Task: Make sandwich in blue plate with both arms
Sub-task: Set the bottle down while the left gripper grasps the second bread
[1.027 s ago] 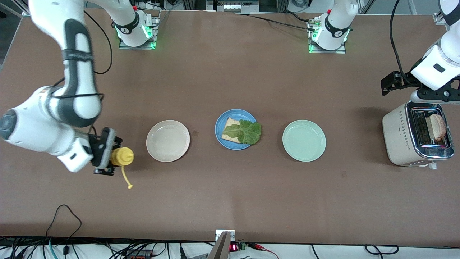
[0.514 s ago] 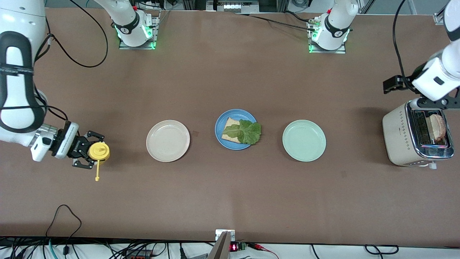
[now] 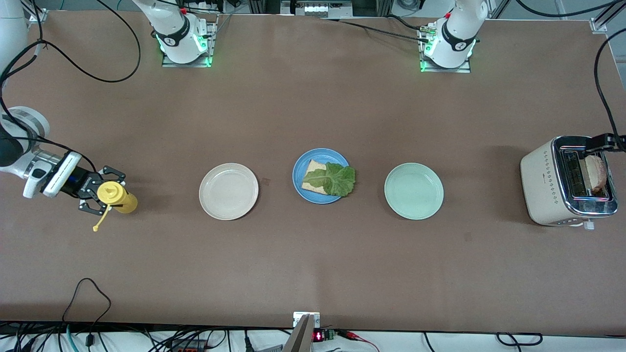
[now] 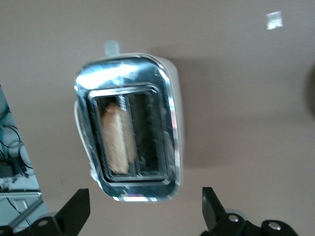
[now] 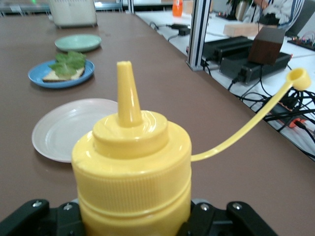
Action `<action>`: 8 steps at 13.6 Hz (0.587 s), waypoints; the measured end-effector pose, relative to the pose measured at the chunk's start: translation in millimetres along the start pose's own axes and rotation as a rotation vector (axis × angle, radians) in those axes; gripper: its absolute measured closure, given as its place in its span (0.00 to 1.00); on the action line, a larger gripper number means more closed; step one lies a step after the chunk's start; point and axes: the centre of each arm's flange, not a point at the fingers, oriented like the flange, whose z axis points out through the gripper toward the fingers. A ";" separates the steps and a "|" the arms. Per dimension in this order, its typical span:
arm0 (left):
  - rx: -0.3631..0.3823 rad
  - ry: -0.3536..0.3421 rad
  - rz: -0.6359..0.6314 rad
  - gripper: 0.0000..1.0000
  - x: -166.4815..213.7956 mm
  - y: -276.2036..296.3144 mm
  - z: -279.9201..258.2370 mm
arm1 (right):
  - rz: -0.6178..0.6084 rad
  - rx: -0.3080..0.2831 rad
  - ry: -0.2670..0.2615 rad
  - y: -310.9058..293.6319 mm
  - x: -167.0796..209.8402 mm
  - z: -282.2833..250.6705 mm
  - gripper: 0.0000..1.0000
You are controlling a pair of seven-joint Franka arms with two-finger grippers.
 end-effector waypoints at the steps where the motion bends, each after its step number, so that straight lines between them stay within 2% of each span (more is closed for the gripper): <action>1: 0.008 0.016 0.010 0.00 4.9 -10.8 14.1 | 0.011 0.003 0.028 -5.3 -5.6 0.4 0.59; 4: 0.009 0.041 0.022 0.04 10.5 -28.9 64.7 | 0.060 -0.023 0.075 -12.9 -20.7 4.7 0.59; 6: 0.008 0.054 0.043 0.18 8.3 -37.9 95.1 | 0.088 -0.058 0.082 -15.9 -32.2 0.5 0.59; 7: 0.007 0.059 0.050 0.18 7.3 -42.7 106.8 | 0.101 -0.074 0.076 -17.2 -38.0 -3.4 0.59; 8: 0.003 0.056 0.054 0.25 5.7 -47.6 115.3 | 0.111 -0.083 0.073 -19.1 -43.0 -6.8 0.59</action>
